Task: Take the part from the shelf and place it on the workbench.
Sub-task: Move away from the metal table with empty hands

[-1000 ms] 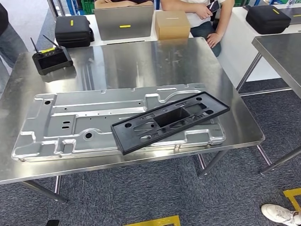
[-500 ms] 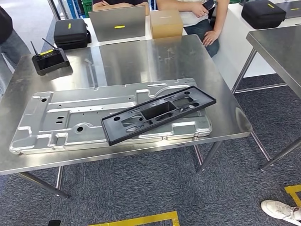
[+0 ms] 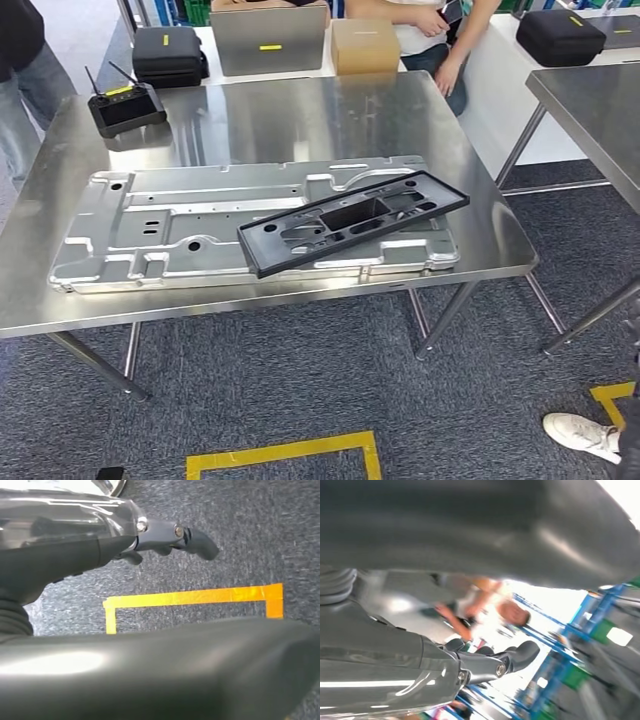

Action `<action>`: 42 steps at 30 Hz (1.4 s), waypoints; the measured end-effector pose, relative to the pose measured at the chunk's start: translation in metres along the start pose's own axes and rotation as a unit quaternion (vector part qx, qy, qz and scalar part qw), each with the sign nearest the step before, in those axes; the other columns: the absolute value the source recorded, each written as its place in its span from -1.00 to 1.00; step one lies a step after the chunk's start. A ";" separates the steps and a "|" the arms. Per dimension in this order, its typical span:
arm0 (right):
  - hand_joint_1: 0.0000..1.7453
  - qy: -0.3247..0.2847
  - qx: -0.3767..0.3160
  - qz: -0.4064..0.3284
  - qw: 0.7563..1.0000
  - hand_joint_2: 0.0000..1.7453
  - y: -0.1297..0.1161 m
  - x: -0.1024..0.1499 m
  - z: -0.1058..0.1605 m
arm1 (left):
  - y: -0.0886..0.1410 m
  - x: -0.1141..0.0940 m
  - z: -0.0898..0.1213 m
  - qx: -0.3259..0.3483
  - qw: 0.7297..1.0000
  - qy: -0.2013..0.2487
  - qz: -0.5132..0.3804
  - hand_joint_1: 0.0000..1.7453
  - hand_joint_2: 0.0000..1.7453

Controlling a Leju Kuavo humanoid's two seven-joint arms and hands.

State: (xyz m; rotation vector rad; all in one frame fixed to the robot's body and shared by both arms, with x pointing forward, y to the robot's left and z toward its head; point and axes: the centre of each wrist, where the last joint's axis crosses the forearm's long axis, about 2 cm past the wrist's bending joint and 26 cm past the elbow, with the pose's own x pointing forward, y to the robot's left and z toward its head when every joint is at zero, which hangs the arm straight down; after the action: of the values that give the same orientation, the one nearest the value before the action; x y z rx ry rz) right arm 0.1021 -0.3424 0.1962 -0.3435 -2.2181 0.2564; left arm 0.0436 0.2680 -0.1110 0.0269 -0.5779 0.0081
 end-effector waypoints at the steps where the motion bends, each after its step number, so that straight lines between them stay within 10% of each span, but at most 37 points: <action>1: -1.00 0.013 0.002 -0.007 1.000 -1.00 0.003 -0.003 0.003 | 0.000 0.000 0.000 0.000 1.000 0.000 0.000 -1.00 -1.00; 22: -1.00 0.330 0.039 -0.117 0.936 -1.00 0.072 -0.071 0.103 | -0.001 -0.003 0.002 0.009 1.000 0.002 0.014 -1.00 -1.00; 42: -1.00 0.661 0.024 -0.054 0.748 -1.00 0.110 -0.143 0.233 | -0.002 -0.003 0.002 0.012 1.000 0.002 0.024 -1.00 -1.00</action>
State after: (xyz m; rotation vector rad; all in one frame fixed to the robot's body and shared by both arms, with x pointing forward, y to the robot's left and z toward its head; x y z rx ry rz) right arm 0.0215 -0.3010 -0.0840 -0.2326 -0.7971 -0.0327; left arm 0.0401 0.2662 -0.1113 0.0364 -0.5749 0.0624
